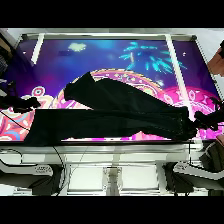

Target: Fold the clothes and pants, and hang the long-sleeved shirts on hangers.

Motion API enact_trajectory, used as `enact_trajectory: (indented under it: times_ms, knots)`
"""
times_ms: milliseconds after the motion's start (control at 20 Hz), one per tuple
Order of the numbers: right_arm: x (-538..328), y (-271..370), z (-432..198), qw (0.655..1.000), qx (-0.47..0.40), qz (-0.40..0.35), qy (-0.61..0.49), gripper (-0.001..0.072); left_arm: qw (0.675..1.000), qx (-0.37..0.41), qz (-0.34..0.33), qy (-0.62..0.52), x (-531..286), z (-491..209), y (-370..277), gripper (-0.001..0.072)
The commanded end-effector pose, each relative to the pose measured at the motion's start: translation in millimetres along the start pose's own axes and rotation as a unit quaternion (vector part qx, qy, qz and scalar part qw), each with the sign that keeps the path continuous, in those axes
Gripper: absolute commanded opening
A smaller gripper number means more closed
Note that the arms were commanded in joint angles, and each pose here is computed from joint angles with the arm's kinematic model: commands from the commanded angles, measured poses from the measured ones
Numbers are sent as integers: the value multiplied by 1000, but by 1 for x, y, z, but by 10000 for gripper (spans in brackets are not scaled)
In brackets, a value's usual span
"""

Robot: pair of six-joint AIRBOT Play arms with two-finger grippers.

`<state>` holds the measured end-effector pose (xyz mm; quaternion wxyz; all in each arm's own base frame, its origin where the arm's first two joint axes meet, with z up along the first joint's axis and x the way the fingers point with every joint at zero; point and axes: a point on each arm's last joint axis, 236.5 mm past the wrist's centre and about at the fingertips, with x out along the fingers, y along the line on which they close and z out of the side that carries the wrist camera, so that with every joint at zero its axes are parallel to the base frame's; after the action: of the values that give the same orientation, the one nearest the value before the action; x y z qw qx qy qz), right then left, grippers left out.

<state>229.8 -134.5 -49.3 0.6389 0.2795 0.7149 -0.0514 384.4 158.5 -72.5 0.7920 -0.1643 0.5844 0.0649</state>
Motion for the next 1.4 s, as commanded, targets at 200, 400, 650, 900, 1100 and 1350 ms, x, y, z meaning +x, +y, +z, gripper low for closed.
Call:
enact_trajectory:
  times_ms: [200,400,650,900,1100,1350]
  knots:
    - [0,0,0,1000,-2,0,-1,17,998,2,-9,66,22,-28,-2,579]
    - [0,0,0,1000,-2,1,-1,17,998,1,-7,58,25,-23,-1,404]
    - [-1,9,2,1000,0,19,-6,17,999,-9,-18,44,25,-17,-6,31]
    - [-20,55,24,993,-15,110,-49,17,995,-42,-68,-50,-5,33,-34,33]
    - [-121,108,96,956,-55,182,-223,16,966,-49,-138,-214,-103,138,-71,31]
    - [-275,147,127,888,-138,155,-411,14,917,-53,-169,-357,-229,207,-71,31]
